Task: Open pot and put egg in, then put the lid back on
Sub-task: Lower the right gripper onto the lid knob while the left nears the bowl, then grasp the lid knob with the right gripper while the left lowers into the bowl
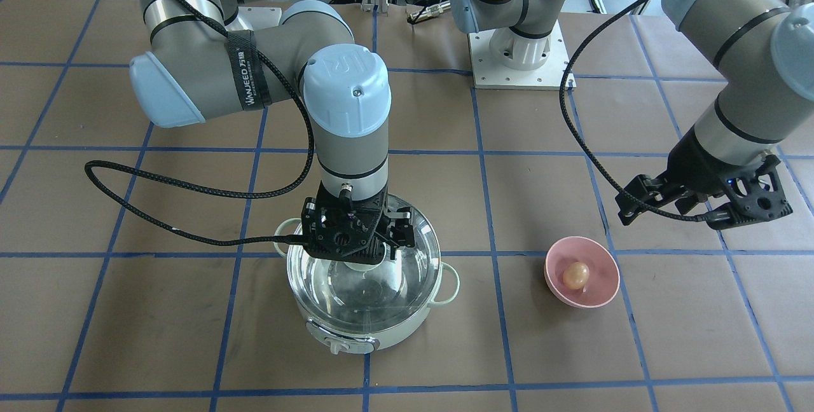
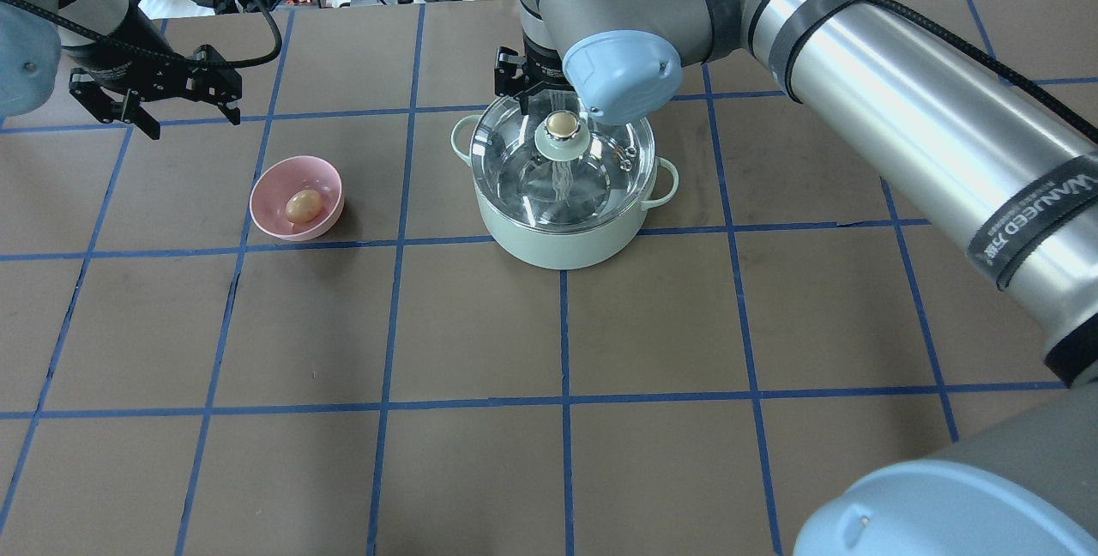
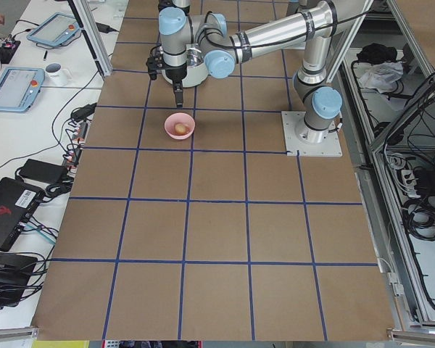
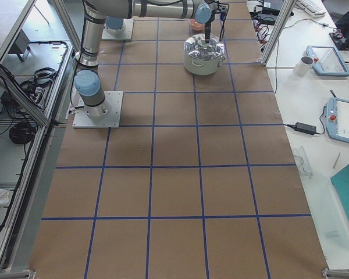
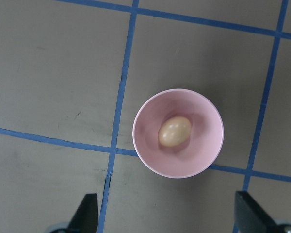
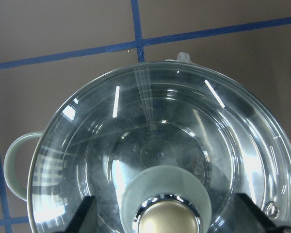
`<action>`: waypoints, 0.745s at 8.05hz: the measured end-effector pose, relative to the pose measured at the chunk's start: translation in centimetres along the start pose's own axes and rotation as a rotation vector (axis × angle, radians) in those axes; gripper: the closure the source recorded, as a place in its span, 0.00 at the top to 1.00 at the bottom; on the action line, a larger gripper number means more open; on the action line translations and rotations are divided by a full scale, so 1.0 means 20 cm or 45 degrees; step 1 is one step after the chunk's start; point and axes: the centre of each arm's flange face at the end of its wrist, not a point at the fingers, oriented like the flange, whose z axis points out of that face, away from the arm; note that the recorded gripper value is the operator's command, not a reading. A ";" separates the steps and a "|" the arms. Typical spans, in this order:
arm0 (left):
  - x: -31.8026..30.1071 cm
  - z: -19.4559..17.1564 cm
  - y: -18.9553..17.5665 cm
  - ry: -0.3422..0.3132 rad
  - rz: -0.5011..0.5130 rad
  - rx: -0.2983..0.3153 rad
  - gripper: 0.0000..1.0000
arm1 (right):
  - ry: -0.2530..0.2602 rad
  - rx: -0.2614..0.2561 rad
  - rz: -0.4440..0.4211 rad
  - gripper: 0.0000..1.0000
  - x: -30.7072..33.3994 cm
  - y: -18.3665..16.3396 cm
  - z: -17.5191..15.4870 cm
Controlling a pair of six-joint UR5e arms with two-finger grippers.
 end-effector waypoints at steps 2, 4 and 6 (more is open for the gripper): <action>-0.01 0.17 -0.07 0.009 0.195 -0.043 1.00 | 0.002 -0.012 0.009 0.83 -0.01 0.01 0.03; -0.01 0.29 -0.10 0.024 0.375 -0.077 1.00 | 0.010 -0.032 0.009 0.81 -0.01 0.03 0.06; -0.01 0.39 -0.11 0.038 0.444 -0.108 1.00 | 0.013 -0.042 0.008 0.73 0.00 0.05 0.09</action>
